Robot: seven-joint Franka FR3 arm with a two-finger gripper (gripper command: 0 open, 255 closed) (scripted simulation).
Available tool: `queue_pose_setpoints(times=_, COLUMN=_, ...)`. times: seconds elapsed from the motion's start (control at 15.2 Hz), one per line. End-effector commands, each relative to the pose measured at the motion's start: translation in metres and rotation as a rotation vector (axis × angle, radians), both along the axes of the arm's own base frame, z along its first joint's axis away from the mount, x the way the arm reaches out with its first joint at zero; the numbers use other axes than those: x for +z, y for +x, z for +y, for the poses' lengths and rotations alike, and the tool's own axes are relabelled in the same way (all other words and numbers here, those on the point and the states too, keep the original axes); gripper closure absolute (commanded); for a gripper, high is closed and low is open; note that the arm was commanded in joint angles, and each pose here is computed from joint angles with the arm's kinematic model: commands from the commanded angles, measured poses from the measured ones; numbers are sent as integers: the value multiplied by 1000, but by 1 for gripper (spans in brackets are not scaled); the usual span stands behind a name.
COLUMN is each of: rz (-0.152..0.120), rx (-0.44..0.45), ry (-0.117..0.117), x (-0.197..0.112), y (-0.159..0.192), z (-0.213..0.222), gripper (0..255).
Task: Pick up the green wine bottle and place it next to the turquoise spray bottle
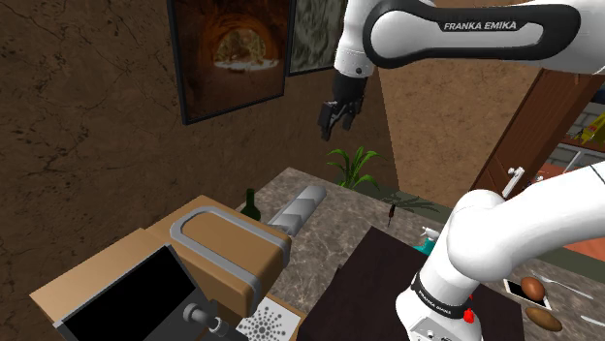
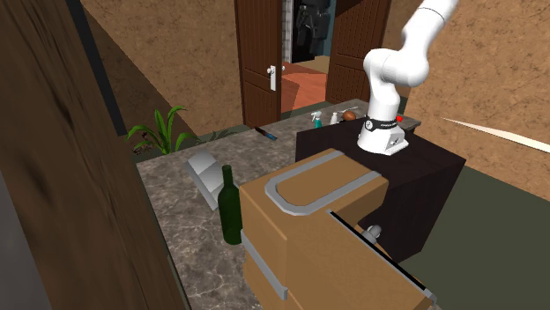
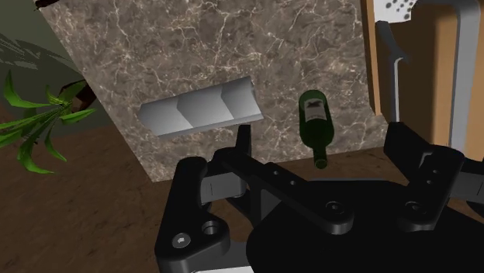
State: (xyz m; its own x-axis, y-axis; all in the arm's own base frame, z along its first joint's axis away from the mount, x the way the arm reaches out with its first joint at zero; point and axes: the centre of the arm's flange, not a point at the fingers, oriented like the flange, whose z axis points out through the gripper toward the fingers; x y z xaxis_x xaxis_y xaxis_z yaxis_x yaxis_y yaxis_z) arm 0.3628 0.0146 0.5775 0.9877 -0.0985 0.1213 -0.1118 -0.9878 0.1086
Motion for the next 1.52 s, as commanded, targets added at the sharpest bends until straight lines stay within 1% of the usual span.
queue_pose_setpoints(times=0.0, rz=1, rx=-3, ry=10, x=-19, y=20, z=-3, gripper=0)
queue_pose_setpoints(times=1.45, rz=35, rx=-36, ry=116, x=-232, y=220, z=0, gripper=0)
